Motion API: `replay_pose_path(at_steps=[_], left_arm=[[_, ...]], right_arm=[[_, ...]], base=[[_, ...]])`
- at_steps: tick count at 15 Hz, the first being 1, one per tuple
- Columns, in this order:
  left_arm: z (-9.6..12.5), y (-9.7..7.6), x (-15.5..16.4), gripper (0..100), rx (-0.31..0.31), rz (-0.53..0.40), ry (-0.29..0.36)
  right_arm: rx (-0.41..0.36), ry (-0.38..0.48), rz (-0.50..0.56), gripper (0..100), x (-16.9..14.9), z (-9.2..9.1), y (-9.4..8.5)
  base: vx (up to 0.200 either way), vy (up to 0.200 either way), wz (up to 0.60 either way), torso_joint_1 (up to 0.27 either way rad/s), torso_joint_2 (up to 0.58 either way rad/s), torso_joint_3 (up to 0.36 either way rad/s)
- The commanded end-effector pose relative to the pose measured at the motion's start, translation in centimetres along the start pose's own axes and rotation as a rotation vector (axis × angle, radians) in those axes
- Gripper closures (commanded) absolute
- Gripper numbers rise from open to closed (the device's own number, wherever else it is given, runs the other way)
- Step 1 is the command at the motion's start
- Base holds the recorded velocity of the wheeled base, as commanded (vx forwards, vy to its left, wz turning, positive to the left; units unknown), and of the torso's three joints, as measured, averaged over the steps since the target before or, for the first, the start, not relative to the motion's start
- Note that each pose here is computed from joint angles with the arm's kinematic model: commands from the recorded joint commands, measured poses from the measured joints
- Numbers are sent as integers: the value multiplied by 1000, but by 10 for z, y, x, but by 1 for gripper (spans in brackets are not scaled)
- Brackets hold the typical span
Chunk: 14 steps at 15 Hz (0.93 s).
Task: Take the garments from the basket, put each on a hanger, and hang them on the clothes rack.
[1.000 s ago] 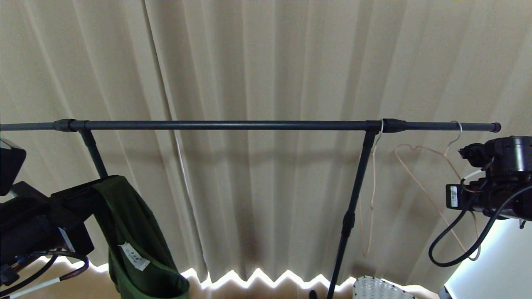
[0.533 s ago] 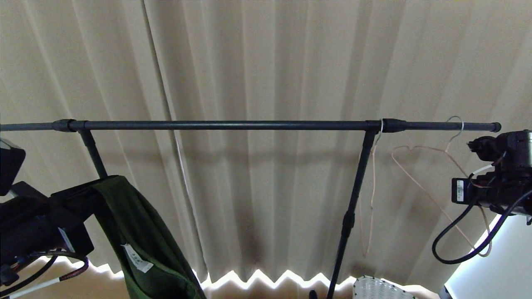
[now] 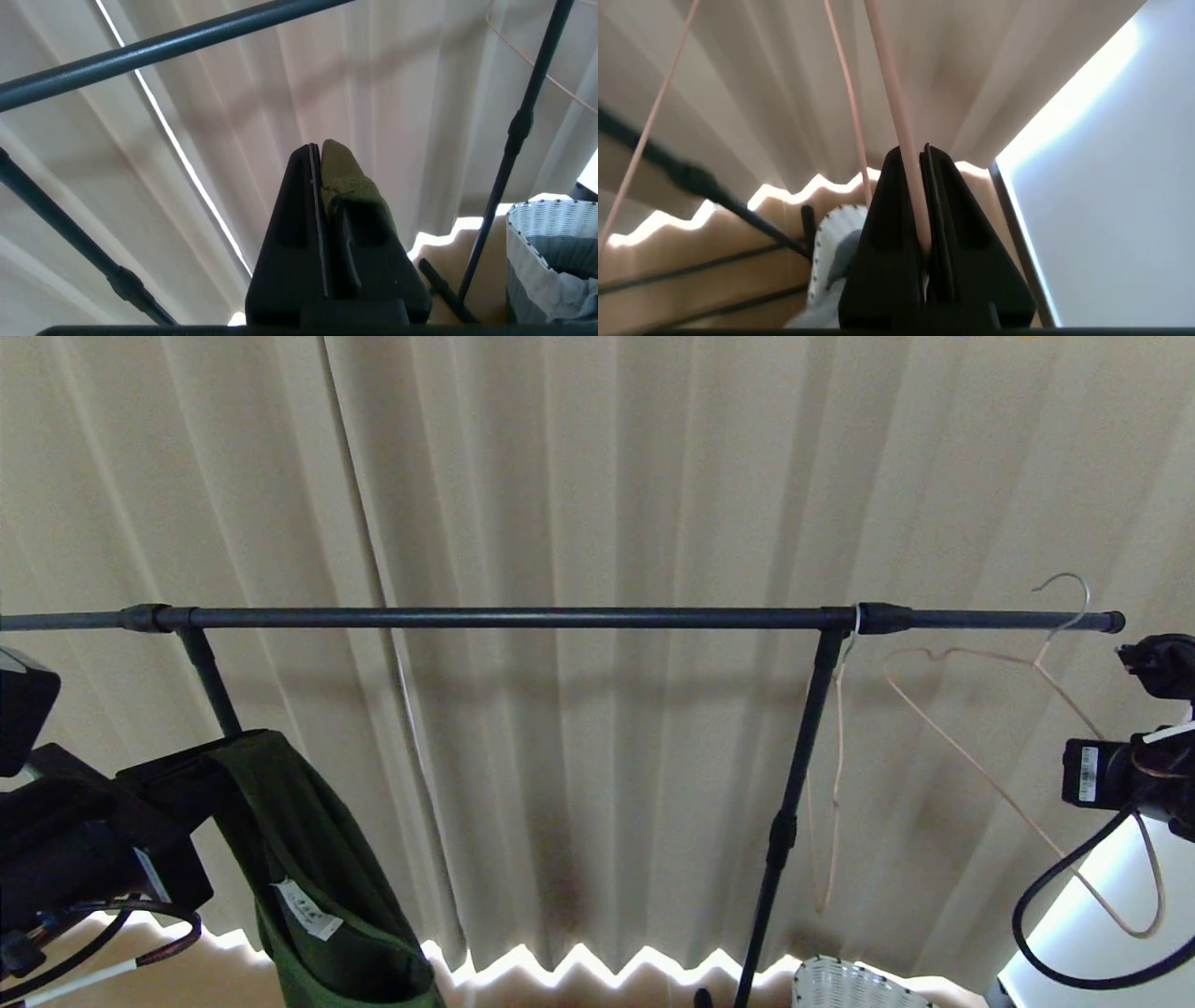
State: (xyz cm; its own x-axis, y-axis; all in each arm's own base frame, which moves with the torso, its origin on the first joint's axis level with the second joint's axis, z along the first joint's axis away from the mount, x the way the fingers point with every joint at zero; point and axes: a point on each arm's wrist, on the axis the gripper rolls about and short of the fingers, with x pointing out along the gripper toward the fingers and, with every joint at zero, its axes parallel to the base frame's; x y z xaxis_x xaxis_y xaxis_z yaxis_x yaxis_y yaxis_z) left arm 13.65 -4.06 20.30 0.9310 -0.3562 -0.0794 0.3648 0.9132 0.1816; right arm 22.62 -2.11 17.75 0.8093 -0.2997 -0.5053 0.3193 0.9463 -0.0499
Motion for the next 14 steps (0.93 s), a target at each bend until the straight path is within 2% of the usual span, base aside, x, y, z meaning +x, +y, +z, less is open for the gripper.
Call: replay_pose_path(at_steps=[1,2,14], left_arm=[[1,0,1,100,2,1,-3],[2,0,1,100,2,1,-5],[0,0,2,100,7,-1,3]], right_arm=[[-12,-47,11,100,-24,-5,-5],[-23,-48,10,100,-26,-7,-6],[-22,-57,11,100,-30,-8,-7]], base=[[0,0,0,0,0,0],[0,0,0,0,0,0],[-200,0,0,1,3,3]])
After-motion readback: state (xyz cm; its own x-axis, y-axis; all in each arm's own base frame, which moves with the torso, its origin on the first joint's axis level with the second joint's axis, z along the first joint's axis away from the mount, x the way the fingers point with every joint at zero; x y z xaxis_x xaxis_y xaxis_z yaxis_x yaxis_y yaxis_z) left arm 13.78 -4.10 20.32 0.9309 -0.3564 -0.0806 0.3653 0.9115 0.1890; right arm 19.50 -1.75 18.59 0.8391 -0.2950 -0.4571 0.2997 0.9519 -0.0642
